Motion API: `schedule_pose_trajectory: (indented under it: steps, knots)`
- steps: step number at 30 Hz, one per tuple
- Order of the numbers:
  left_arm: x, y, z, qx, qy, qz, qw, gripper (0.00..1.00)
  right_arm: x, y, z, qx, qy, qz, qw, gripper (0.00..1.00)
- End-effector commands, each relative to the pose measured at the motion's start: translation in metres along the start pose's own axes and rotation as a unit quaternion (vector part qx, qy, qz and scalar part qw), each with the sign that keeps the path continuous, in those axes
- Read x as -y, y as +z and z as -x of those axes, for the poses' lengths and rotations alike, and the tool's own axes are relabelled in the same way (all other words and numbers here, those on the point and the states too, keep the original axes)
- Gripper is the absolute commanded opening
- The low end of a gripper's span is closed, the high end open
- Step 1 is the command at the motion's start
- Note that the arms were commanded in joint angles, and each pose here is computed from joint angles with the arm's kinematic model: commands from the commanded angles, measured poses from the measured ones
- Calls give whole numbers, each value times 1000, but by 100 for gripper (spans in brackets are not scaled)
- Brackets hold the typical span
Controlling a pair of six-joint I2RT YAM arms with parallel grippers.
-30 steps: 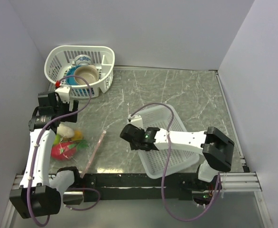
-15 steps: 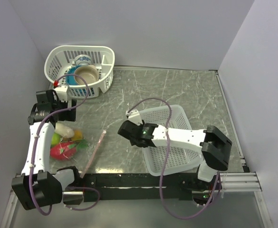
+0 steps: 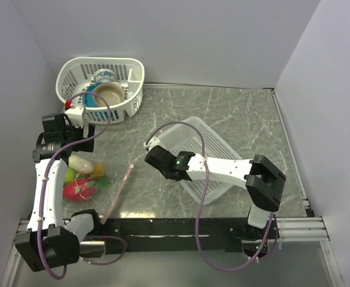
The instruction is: Open the zip-top bag and remove the fake food
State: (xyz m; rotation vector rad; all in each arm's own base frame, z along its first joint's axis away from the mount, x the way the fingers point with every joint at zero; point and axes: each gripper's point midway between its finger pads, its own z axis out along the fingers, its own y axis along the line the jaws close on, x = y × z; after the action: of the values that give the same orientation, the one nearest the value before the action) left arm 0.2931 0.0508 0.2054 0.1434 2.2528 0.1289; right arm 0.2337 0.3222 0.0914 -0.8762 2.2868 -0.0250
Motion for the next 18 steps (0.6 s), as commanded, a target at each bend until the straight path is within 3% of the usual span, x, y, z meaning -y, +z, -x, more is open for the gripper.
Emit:
schedule_pose_trajectory:
  steps: [1, 4, 7, 12, 18]
  knots:
    - [0, -4, 11, 25, 6, -4, 1000, 99, -28, -54, 40, 149, -163, 136, 966, 0]
    - [-2, -5, 9, 26, 13, 2, 1000, 99, -35, -83, 33, 216, -237, 186, 929, 0]
    - [-5, -7, 9, 28, 18, 9, 999, 99, -35, -91, 13, 219, -285, 209, 910, 0]
    - [-5, -7, 9, 29, 14, 7, 999, 99, -26, -68, -44, 104, -342, 196, 913, 0]
    - [-5, -12, 16, 35, 13, 6, 999, 99, -17, -50, -84, 46, -355, 181, 916, 0]
